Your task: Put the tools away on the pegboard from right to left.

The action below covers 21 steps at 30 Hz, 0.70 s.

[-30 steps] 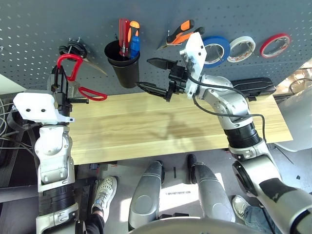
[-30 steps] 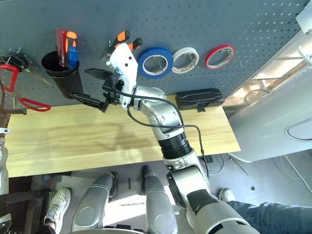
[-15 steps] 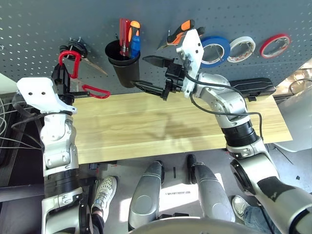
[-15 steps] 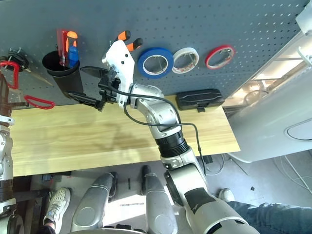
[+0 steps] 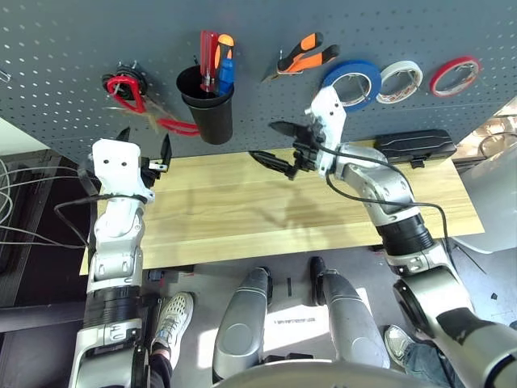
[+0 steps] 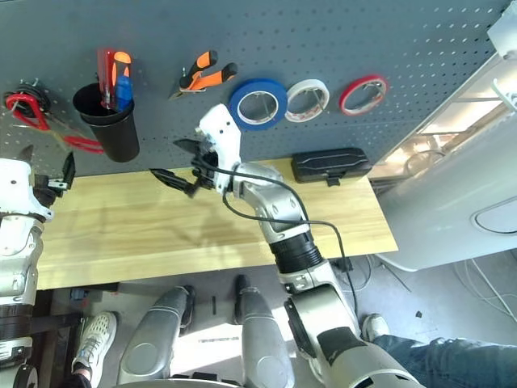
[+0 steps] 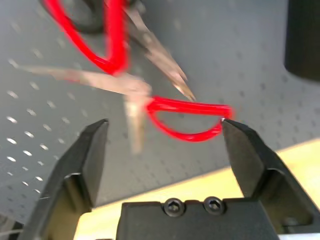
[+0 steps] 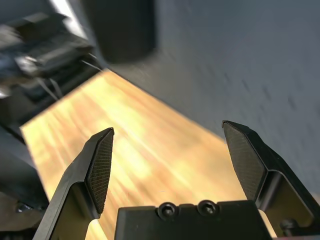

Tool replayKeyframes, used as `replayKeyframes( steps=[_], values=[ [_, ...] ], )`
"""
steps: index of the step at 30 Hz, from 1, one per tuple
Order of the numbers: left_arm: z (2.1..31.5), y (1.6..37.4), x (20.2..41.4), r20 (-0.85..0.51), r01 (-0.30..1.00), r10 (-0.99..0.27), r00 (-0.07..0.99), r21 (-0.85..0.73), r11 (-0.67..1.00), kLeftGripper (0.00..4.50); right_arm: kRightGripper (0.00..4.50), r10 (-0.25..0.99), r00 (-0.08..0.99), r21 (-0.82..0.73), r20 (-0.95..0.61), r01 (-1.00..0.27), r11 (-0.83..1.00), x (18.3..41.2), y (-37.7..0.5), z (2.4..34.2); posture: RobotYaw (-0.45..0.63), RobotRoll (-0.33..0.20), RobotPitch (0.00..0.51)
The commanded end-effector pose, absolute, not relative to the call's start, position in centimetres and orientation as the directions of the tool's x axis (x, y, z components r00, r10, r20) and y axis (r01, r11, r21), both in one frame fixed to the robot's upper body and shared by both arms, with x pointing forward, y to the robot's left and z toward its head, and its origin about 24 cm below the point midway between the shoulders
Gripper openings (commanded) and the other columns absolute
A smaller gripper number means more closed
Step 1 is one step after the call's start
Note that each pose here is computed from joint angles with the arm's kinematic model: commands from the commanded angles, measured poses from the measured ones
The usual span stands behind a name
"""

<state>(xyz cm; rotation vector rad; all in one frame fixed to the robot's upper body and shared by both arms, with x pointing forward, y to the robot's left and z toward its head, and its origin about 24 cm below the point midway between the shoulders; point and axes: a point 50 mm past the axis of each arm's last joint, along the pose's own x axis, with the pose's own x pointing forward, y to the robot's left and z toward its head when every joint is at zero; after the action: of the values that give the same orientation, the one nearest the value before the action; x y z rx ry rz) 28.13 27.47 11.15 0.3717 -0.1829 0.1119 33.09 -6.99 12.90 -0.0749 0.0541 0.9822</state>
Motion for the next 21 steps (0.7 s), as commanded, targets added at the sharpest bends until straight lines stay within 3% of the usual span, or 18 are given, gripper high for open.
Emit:
replayKeyframes(
  steps=[1,9,16,21],
  values=[
    [9.1,27.1,28.1,0.108,-0.092,0.057,0.993,0.363,0.927,4.49,4.50,0.765,0.633,-0.003,-0.119,-0.770,0.638,33.3,-8.1,10.8,0.19,0.000,0.285],
    [6.9,26.6,29.9,-0.043,-0.045,0.064,0.997,0.348,0.936,4.49,4.50,0.474,0.862,0.008,-0.181,-0.480,0.877,35.6,-13.0,8.3,0.18,0.000,0.298],
    [5.1,26.3,31.6,-0.154,-0.041,0.095,0.983,0.322,0.946,4.49,4.50,0.219,0.941,-0.032,-0.259,-0.234,0.972,36.6,-18.0,6.9,0.15,0.000,0.302],
    [4.4,25.9,32.5,-0.204,-0.048,0.118,0.972,0.321,0.946,4.49,4.50,0.154,0.954,-0.039,-0.259,-0.170,0.985,37.2,-20.3,7.2,0.13,0.000,0.300]
  ],
)
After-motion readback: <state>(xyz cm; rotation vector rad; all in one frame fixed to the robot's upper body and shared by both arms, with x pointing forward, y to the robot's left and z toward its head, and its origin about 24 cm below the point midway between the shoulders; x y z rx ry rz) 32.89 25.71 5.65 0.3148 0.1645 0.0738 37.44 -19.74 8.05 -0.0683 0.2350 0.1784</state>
